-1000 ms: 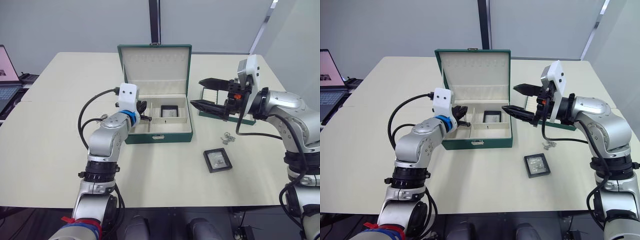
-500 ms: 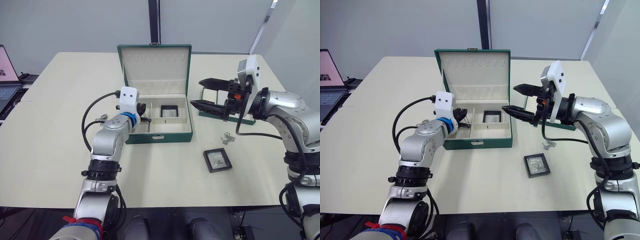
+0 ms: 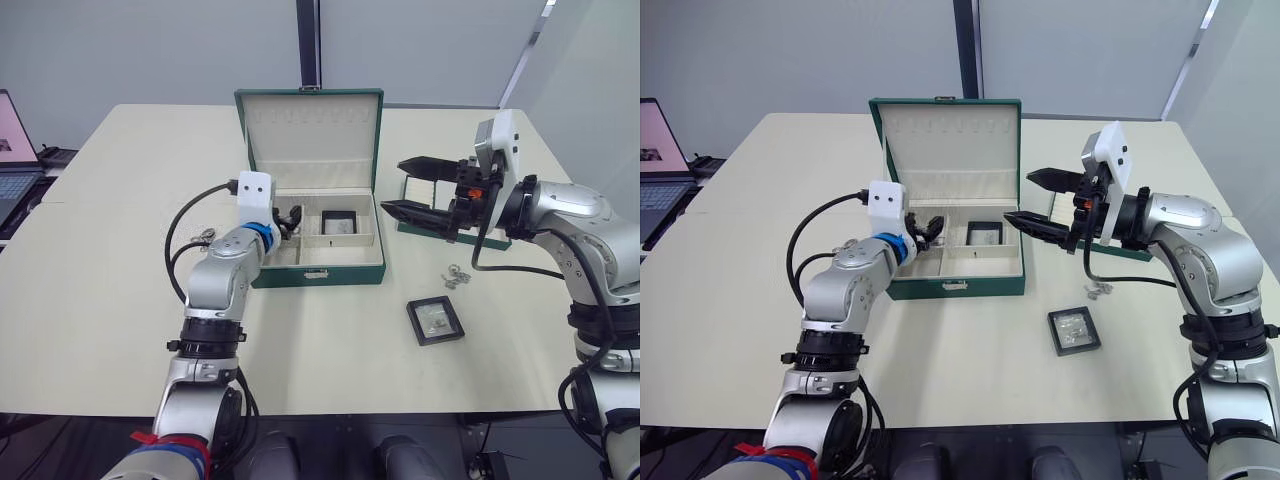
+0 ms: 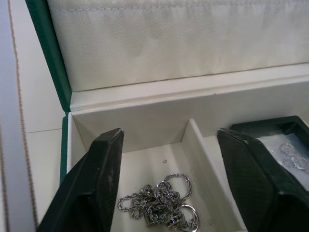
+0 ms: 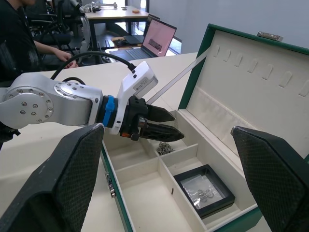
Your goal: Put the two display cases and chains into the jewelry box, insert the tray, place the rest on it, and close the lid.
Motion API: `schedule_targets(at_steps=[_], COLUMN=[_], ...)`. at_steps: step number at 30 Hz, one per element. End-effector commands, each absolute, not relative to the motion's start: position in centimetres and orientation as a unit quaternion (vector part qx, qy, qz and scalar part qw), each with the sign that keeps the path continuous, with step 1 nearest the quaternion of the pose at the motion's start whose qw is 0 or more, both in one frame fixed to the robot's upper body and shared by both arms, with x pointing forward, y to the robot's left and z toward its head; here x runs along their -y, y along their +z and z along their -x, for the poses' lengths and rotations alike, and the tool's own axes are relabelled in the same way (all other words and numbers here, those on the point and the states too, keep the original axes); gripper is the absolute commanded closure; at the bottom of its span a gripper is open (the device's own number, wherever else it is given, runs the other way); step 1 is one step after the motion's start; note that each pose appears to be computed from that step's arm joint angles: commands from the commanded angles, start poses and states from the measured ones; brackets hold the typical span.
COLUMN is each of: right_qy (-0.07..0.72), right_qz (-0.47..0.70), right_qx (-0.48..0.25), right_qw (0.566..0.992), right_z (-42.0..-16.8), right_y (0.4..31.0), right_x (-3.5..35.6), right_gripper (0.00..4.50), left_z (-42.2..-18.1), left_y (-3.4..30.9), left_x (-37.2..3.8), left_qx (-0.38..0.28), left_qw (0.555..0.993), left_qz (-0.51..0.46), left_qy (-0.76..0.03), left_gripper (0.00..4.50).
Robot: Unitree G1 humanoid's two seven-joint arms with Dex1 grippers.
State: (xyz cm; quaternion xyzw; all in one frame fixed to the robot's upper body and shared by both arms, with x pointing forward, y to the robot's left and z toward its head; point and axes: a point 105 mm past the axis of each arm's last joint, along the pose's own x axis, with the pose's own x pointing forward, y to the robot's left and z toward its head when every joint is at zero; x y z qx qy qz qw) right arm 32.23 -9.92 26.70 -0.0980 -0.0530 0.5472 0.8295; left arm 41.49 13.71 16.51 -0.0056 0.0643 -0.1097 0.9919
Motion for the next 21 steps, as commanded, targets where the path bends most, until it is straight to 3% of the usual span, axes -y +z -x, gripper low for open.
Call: schedule_targets(at_steps=[1, 8, 13, 17, 21], right_qy=[0.543, 0.542, 0.526, 0.500, 0.453], right_qz=[0.112, 0.113, 0.114, 0.114, 0.109], right_qx=[0.077, 0.079, 0.069, 0.050, 0.028], right_qw=[0.829, 0.829, 0.840, 0.857, 0.884], right_z=[-32.0, -32.2, -32.2, -32.0, -31.7], right_y=[27.9, 27.9, 27.5, 26.6, 25.5], right_x=[10.3, 10.6, 12.4, 15.2, 19.2], right_gripper=[0.00, 0.00, 0.00, 0.00, 0.00], left_z=[-41.1, -40.2, -37.7, -34.8, -33.0], left_y=[20.6, 22.5, 25.2, 27.1, 27.1], left_x=[-12.3, -10.4, -9.7, -11.8, -17.0], left_qx=[0.009, 0.043, 0.096, 0.136, 0.129], left_qw=[0.989, 0.978, 0.954, 0.936, 0.949], left_qz=[0.030, 0.054, 0.065, 0.061, 0.041], left_qy=[-0.142, -0.197, -0.276, -0.320, -0.285], left_gripper=[0.13, 0.02, 0.02, 0.02, 0.02])
